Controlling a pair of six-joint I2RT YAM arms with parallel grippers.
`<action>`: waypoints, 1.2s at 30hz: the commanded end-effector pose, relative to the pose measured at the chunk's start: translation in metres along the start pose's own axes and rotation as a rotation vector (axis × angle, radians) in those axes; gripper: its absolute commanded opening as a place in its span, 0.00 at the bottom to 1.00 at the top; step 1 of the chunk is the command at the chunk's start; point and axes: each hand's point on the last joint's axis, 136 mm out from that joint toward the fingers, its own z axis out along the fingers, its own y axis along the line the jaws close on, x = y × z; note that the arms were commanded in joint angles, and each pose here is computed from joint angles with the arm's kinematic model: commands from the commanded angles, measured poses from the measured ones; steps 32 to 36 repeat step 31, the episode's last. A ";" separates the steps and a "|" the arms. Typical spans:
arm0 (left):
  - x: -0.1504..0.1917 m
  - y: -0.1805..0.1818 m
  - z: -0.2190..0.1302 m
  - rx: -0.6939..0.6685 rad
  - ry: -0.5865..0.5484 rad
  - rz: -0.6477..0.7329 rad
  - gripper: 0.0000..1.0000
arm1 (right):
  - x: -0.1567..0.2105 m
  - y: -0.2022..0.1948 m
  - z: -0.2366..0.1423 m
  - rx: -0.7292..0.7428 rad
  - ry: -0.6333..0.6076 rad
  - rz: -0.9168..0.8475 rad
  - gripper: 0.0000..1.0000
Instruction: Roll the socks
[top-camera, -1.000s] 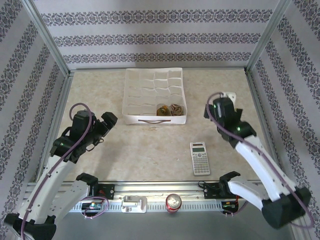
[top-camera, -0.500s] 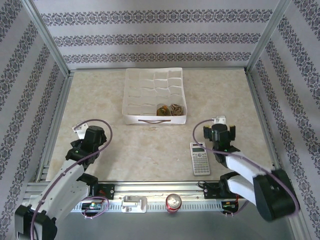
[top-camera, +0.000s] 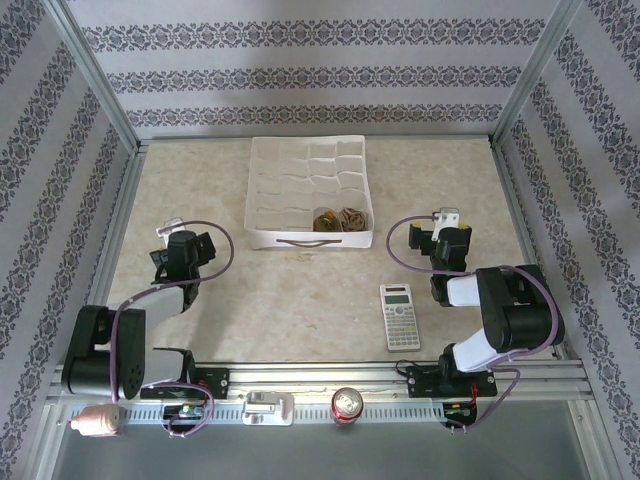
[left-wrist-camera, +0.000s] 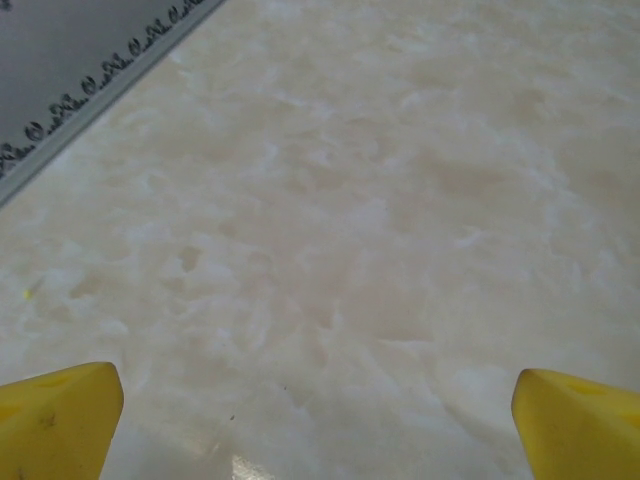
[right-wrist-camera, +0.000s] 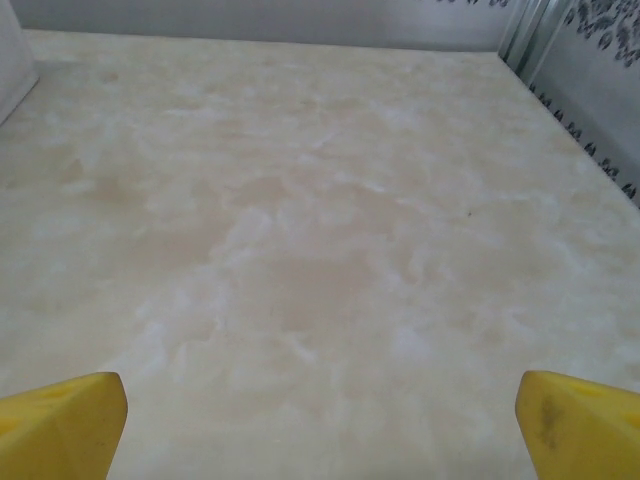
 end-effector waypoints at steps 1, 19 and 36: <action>-0.043 -0.017 0.001 0.100 -0.179 -0.023 0.99 | -0.027 0.004 0.002 -0.014 -0.103 0.053 0.98; -0.032 -0.051 0.026 0.242 -0.220 0.117 0.99 | -0.024 0.003 0.002 -0.014 -0.090 0.057 0.98; -0.032 -0.051 0.025 0.241 -0.223 0.119 0.99 | -0.028 0.004 0.001 -0.014 -0.106 0.050 0.98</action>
